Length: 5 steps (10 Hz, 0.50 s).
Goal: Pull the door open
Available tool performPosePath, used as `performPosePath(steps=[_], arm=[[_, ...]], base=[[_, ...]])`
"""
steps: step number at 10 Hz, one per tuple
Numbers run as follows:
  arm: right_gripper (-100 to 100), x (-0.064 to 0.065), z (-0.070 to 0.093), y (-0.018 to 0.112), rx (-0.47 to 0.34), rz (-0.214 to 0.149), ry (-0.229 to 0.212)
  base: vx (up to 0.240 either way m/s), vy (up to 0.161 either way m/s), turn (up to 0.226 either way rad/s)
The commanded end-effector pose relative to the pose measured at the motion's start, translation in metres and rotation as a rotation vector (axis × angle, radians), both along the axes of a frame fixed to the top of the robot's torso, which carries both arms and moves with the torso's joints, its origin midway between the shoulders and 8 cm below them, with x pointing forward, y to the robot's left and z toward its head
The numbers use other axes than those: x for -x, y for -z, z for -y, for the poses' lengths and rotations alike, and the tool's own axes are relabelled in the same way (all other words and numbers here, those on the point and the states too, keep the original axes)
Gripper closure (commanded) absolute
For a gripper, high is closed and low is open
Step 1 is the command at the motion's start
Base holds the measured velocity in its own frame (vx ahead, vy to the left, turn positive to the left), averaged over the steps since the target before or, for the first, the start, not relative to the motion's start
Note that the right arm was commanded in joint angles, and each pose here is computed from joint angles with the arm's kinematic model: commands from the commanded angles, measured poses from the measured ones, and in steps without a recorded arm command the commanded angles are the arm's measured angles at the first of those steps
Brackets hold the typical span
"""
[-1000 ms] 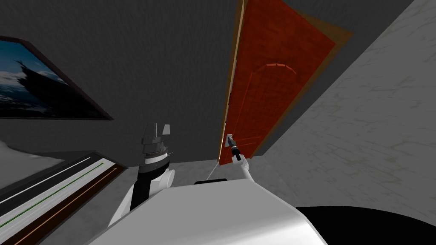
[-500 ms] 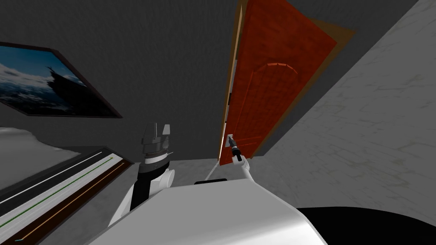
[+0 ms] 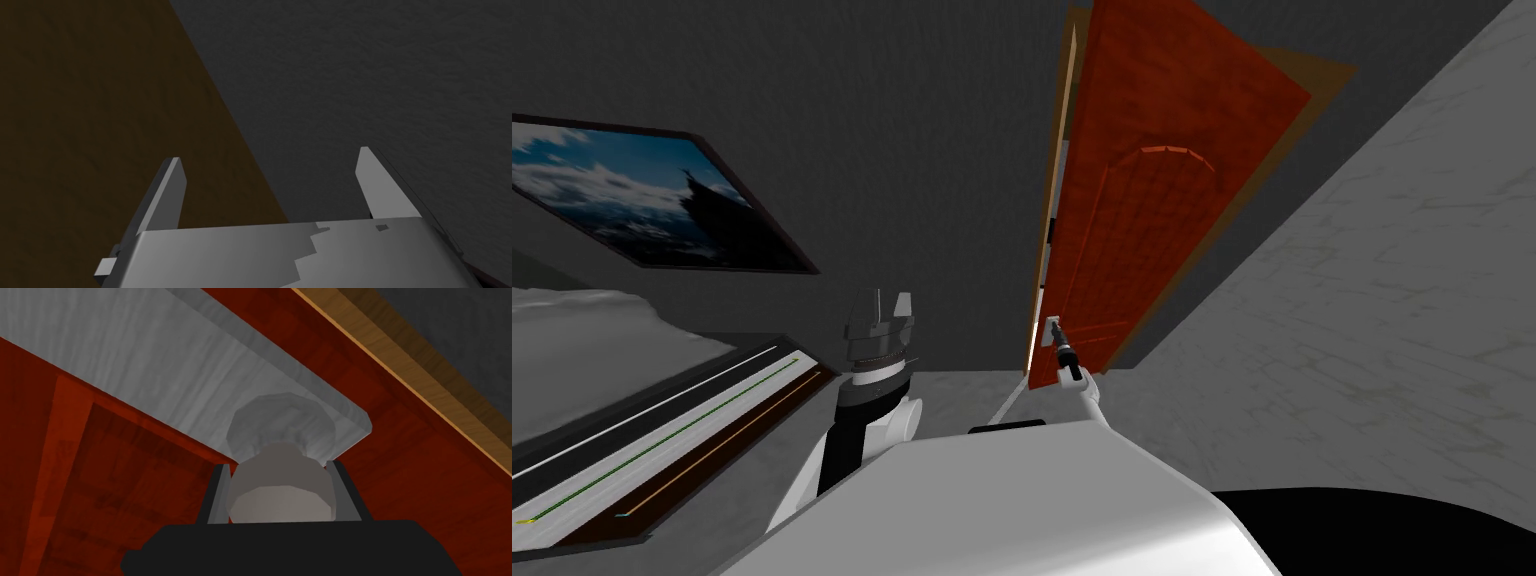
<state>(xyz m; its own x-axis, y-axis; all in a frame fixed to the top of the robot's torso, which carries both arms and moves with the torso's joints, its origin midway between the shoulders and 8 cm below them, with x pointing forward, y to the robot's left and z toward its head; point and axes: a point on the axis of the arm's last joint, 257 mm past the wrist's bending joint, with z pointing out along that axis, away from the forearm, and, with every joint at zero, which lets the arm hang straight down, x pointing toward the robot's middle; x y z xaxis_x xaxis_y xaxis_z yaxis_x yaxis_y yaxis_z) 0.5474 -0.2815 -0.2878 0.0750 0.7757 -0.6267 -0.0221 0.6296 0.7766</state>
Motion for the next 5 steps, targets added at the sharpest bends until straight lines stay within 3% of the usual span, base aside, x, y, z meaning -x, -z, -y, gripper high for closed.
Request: performPosePath(steps=[1,4,5], arm=[[100,0.0018,-0.0060,-0.0040,-0.095,0.017,-0.008],[100,0.0037,-0.0044,-0.0057,-0.203,0.029,-0.004],[100,0.0055,-0.0043,-0.0070,-0.277,0.038,-0.003]], base=[[-0.063,-0.064,0.116],[-0.044,-0.043,0.071],[-0.045,-0.041,0.089]])
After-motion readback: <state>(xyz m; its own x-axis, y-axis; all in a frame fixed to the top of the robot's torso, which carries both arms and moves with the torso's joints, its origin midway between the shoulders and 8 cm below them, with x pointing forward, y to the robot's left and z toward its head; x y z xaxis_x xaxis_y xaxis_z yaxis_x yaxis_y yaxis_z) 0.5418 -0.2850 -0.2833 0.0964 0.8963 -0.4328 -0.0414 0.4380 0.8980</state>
